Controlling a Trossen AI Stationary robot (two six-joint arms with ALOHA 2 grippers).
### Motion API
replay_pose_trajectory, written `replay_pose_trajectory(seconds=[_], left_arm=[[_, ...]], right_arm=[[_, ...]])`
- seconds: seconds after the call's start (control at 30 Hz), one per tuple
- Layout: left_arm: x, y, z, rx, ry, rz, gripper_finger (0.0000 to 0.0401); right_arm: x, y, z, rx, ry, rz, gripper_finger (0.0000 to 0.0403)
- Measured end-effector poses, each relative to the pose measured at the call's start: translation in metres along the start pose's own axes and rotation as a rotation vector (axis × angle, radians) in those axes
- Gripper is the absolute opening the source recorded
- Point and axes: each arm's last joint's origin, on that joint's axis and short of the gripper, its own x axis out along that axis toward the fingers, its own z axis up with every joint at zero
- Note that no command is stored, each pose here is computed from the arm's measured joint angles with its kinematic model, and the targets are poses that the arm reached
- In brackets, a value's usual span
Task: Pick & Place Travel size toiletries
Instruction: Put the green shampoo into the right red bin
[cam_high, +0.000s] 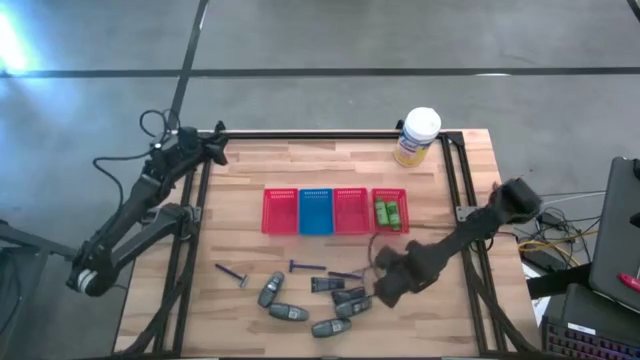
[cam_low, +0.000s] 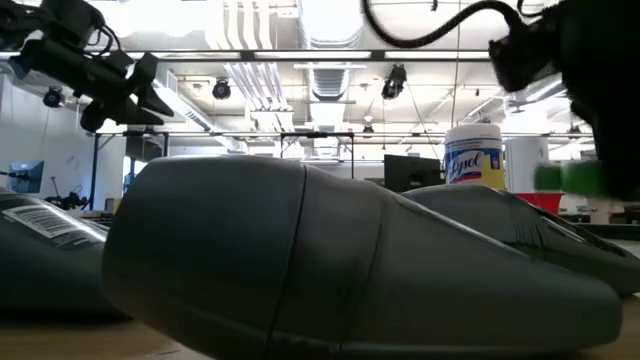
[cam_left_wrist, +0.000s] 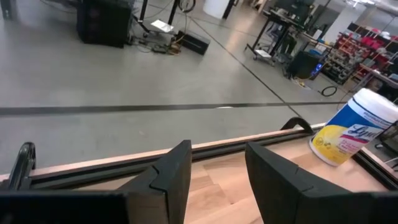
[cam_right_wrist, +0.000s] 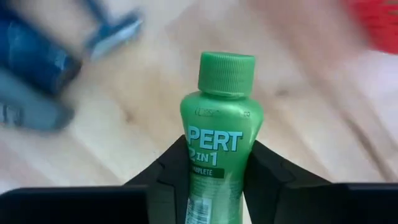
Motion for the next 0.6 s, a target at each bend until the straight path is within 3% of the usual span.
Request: replay_pose_trajectory(seconds=[0.17, 0.27, 0.4, 0.5, 0.6], left_arm=[[0.000, 0.000, 0.000, 0.000, 0.001, 0.001, 0.0156], [0.000, 0.000, 0.000, 0.000, 0.002, 0.001, 0.0156], [0.000, 0.000, 0.000, 0.000, 0.002, 0.001, 0.0156], [0.000, 0.000, 0.000, 0.000, 0.001, 0.001, 0.0156], [0.000, 0.000, 0.000, -0.001, 0.001, 0.001, 0.0156]], right_arm=[[-0.024, -0.051, 0.021, 0.468, -0.076, 0.149, 0.0130], [-0.021, -0.079, 0.039, 0.650, -0.113, 0.262, 0.0147], [-0.008, -0.120, 0.063, 0.798, -0.156, 0.235, 0.0154], [0.007, -0.150, 0.081, 0.826, -0.156, 0.155, 0.0150], [0.016, -0.165, 0.095, 0.843, -0.135, 0.172, 0.0152]])
